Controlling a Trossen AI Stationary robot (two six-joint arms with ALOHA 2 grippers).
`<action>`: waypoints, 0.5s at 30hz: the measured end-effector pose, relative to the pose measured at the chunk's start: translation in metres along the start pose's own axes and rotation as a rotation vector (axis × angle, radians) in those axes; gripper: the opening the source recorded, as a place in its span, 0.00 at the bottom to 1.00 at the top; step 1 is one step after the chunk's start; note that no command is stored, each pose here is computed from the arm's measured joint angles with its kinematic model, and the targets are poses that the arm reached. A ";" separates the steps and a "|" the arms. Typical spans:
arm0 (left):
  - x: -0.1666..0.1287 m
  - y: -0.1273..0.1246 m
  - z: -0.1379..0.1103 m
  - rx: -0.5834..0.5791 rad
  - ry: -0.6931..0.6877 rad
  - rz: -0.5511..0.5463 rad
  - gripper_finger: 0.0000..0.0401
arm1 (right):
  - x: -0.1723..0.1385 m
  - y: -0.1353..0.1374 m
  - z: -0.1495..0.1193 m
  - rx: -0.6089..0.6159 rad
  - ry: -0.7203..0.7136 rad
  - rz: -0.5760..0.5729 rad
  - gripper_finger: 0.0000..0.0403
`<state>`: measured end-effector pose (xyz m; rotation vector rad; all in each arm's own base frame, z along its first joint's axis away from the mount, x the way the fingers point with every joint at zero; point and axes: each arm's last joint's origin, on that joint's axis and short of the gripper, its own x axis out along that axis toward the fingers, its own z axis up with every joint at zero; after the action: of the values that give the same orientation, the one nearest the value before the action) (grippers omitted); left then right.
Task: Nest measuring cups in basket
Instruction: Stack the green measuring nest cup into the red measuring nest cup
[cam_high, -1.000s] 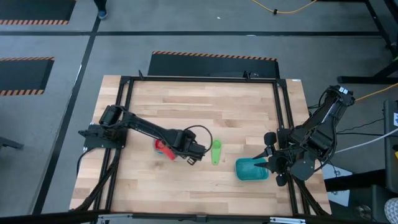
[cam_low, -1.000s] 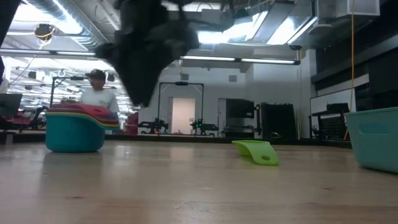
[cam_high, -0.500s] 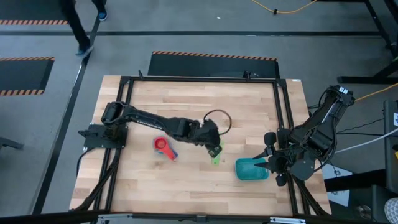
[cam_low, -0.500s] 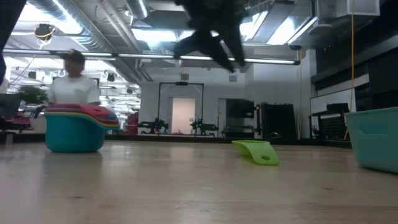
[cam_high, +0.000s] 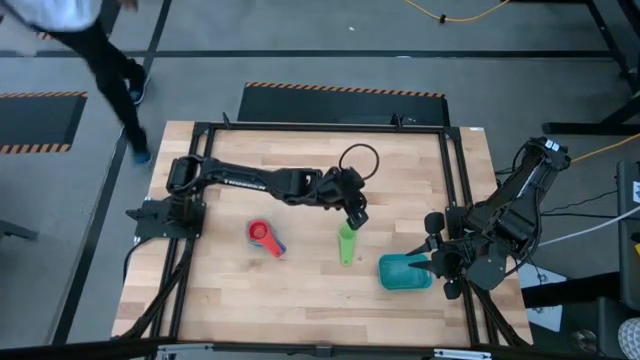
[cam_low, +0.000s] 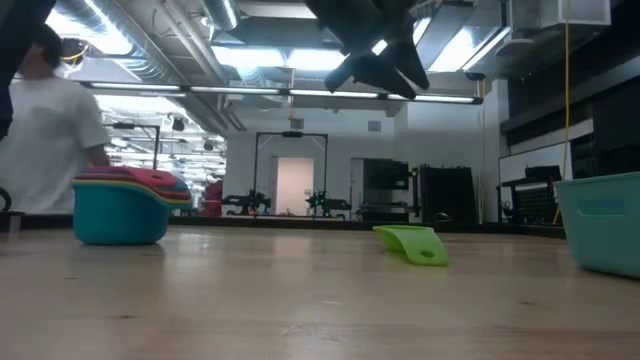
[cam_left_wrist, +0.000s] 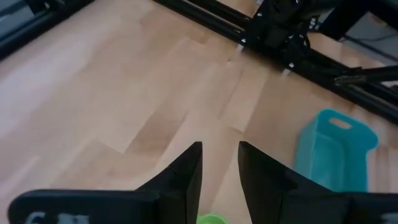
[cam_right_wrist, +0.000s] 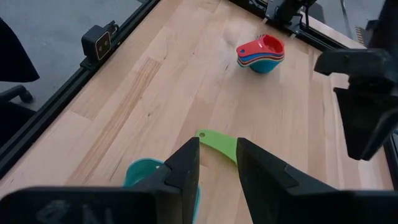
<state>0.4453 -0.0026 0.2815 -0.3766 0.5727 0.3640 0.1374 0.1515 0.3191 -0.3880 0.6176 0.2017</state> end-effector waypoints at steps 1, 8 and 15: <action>0.001 0.002 0.001 0.015 0.001 0.002 0.24 | 0.000 0.000 0.000 0.000 0.000 0.000 0.28; 0.004 0.013 0.005 -0.002 0.053 -0.088 0.30 | 0.000 0.000 0.000 0.003 0.002 0.008 0.28; 0.006 0.019 0.004 0.052 0.000 0.072 0.30 | 0.000 0.000 0.000 0.043 0.003 0.011 0.28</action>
<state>0.4431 0.0171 0.2766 -0.3063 0.5955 0.4175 0.1372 0.1518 0.3190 -0.3439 0.6257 0.1982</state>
